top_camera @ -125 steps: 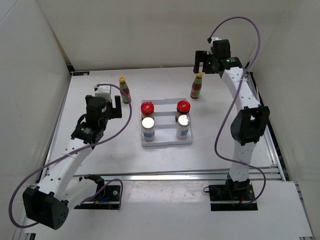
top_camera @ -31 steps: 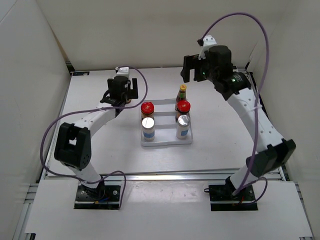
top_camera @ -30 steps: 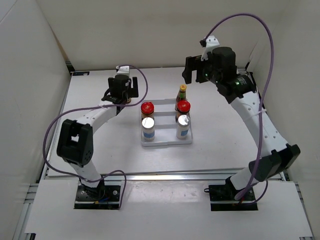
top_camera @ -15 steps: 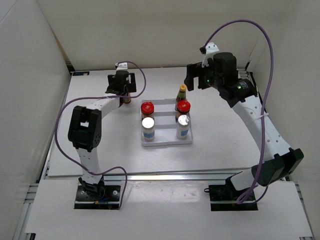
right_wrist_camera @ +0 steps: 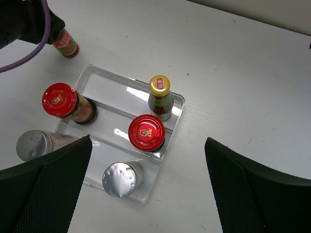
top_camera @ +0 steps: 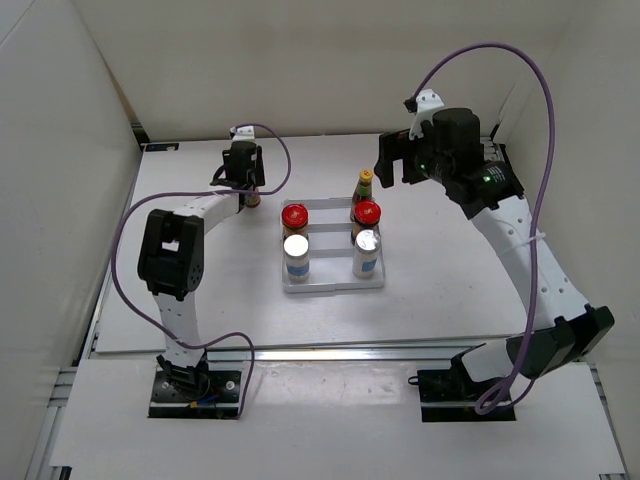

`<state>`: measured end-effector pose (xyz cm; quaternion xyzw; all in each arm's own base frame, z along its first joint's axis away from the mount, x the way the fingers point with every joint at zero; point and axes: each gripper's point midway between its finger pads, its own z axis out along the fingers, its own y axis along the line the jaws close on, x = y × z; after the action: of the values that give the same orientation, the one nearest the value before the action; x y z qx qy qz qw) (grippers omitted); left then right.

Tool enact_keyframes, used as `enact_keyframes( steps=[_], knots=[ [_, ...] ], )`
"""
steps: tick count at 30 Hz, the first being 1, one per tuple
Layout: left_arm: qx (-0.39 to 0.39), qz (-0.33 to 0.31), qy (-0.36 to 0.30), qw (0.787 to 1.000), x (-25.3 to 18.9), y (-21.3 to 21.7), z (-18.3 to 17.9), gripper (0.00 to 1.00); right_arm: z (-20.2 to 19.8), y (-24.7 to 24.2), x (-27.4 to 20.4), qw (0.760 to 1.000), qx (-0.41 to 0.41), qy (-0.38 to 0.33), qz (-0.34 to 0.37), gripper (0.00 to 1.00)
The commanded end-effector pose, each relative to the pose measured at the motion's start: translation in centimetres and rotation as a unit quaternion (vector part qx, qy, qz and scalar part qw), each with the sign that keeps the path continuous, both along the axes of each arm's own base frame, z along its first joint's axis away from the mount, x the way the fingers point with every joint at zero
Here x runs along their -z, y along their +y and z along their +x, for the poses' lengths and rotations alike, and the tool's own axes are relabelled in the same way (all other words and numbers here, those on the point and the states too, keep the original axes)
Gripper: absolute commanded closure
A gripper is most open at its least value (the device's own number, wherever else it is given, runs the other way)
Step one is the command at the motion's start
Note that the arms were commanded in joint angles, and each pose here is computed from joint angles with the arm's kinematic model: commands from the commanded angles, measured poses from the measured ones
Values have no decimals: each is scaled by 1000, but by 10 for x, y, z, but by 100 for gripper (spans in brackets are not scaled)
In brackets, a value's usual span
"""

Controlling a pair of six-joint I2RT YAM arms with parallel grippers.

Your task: Organize the condiment bottles

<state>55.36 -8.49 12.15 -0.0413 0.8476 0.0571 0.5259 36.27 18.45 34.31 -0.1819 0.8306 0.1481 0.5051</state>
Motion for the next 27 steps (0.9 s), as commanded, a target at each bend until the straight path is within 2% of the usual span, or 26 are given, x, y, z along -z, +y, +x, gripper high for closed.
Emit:
enact_keyframes(
  steps=[1, 4, 8, 10, 15, 19, 23, 27],
  knots=[
    [6, -17, -84, 996, -88, 1, 6, 89, -14, -7, -17, 1000, -7, -20, 6, 0],
    [19, -30, -118, 992, -130, -2, -1, 89, -20, -10, -19, 1000, -7, -21, 7, 0],
    [98, -68, -149, 982, -180, -35, -19, 89, -34, -16, -20, 1000, -5, -17, 11, 0],
    [157, -85, -142, 974, -175, -64, -28, 89, -38, -17, -19, 1000, -2, -16, 16, 0],
    [204, -103, -139, 964, -165, -90, -39, 89, -56, -20, -16, 999, -7, -12, 29, 0],
    [276, -128, -127, 944, -156, -128, -53, 89, -67, -26, -5, 1000, -7, 0, 23, 0],
    [309, -131, -117, 935, -145, -151, -53, 89, -72, -28, 2, 1000, -7, 6, 20, 0],
    [304, -127, -98, 939, -124, -155, -51, 89, -76, -32, 3, 1000, -3, 5, 19, 0]
  ],
)
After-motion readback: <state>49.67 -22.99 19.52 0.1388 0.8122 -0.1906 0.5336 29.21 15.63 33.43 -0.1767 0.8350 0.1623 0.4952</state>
